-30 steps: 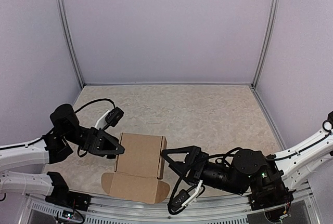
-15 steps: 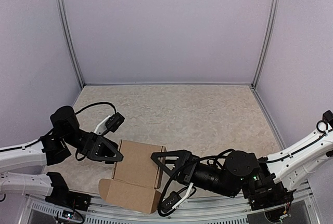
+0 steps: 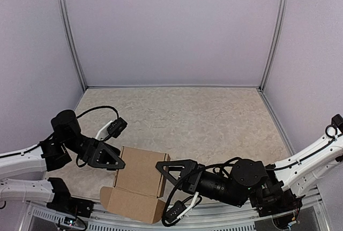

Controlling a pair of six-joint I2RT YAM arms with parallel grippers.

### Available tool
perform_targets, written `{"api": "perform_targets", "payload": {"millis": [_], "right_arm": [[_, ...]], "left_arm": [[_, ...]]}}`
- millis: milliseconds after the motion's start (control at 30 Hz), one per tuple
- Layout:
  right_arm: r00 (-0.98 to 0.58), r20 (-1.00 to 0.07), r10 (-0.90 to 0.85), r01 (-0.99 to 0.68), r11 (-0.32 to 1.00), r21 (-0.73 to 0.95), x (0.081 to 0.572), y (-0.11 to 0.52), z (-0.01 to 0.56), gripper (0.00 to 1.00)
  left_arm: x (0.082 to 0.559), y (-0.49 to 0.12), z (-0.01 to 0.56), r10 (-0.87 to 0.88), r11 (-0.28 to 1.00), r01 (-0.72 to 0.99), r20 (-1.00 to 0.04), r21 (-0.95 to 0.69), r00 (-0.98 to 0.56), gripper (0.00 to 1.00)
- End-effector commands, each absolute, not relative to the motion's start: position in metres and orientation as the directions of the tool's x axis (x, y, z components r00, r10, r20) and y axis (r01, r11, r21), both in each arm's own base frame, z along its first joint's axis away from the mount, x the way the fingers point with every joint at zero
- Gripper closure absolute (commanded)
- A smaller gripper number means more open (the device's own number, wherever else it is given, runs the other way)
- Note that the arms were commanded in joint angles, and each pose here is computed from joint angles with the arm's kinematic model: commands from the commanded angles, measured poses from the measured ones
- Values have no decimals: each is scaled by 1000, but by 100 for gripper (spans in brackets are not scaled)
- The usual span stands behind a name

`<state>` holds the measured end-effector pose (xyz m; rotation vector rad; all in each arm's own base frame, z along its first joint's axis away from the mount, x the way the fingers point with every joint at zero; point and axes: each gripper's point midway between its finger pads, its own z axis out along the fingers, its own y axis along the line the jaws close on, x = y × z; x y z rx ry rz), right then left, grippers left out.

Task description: Fold the paper box

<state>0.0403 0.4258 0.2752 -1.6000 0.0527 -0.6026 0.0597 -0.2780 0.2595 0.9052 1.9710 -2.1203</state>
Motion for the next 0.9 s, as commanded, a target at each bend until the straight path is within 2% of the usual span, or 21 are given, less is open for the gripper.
{"api": "perform_targets", "payload": {"millis": [0,167,300,533,733,867], "right_arm": [[877,292,-382,295,-53,-954,30,428,290,48],[878,237,-416,251,-23,-968,36,422,289,49],[880,199,-432,211,-22,-977,39,416,287,52],[893,17,-450,-12,-62,-998,48,401,275,57],[837,-270,-475,-360,-107,-927,62,388,252,57],[756,-442,-483,-562,-133,-817,70,384,234,57]], "left_arm": [[63,-279,257,297,-129,473,-489,-872,-820,35],[72,-278,250,265,-77,507,-508,-858,-820,12],[84,-273,248,213,-34,513,-508,-858,-835,1],[113,-256,253,81,90,556,-550,-827,-831,1],[141,-236,255,3,335,617,-654,-712,-756,1],[151,-227,271,-49,385,654,-722,-651,-690,1]]}}
